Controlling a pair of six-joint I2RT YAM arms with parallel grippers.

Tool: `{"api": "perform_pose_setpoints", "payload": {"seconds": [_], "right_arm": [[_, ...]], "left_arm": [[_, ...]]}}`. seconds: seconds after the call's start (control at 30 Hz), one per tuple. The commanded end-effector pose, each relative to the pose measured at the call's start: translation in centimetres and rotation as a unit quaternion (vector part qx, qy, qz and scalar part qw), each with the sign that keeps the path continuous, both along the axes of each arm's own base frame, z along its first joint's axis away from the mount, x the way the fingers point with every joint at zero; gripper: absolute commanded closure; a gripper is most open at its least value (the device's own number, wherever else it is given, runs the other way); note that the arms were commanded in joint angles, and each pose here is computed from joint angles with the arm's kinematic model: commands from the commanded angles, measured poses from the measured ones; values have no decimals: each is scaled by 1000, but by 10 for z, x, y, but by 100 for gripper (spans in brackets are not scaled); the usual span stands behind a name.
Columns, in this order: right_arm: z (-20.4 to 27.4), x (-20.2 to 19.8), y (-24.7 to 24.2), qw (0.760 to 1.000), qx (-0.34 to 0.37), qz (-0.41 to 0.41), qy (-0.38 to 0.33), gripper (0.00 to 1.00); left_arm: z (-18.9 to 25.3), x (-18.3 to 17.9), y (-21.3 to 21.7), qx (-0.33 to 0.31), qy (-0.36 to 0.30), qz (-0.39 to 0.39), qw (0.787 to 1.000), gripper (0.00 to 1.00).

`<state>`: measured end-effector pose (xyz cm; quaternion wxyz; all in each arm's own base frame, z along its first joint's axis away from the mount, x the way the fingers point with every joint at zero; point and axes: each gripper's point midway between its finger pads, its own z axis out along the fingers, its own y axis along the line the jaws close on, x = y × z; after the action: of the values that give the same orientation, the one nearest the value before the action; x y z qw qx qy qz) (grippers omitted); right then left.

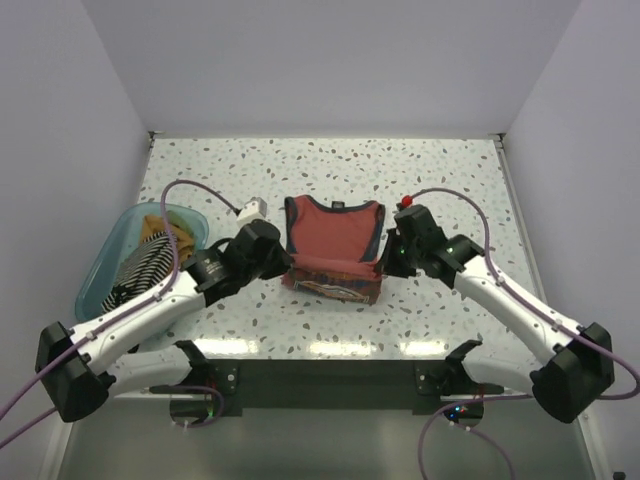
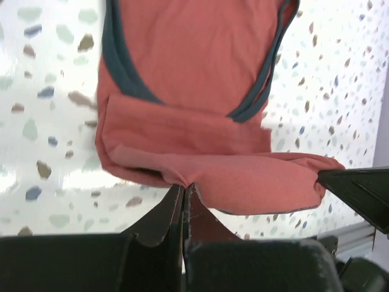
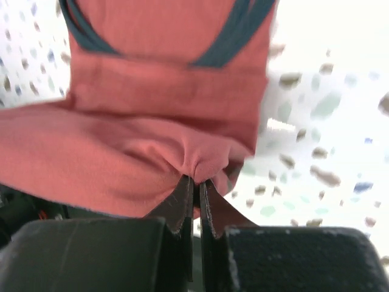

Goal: Fold and stack the tank tops
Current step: Fold the tank top

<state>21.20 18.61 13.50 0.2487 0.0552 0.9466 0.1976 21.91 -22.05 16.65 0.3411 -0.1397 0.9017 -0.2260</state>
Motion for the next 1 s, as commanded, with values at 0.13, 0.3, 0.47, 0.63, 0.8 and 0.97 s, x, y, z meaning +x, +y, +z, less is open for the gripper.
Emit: {"api": "perform_pose_setpoints", "payload": {"seconds": [0.13, 0.3, 0.47, 0.63, 0.8, 0.97], "right_arm": [[40, 111, 4, 997, 53, 1, -55, 100], [23, 212, -8, 996, 68, -40, -43, 94], [28, 293, -16, 993, 70, -56, -82, 36], [54, 293, -33, 991, 17, -64, -114, 27], [28, 246, -11, 993, -42, -38, -101, 36], [-9, 225, 28, 995, -45, -14, -89, 41]], "left_arm": [[65, 111, -5, -32, -116, 6, 993, 100], [47, 216, -2, -42, -137, 22, 989, 100], [4, 306, -1, -56, -159, 25, 985, 50], [20, 328, 3, -52, -182, 13, 982, 30], [22, 301, 17, -43, -159, 40, 986, 35], [3, 263, 6, -32, -133, 24, 990, 52]]}}
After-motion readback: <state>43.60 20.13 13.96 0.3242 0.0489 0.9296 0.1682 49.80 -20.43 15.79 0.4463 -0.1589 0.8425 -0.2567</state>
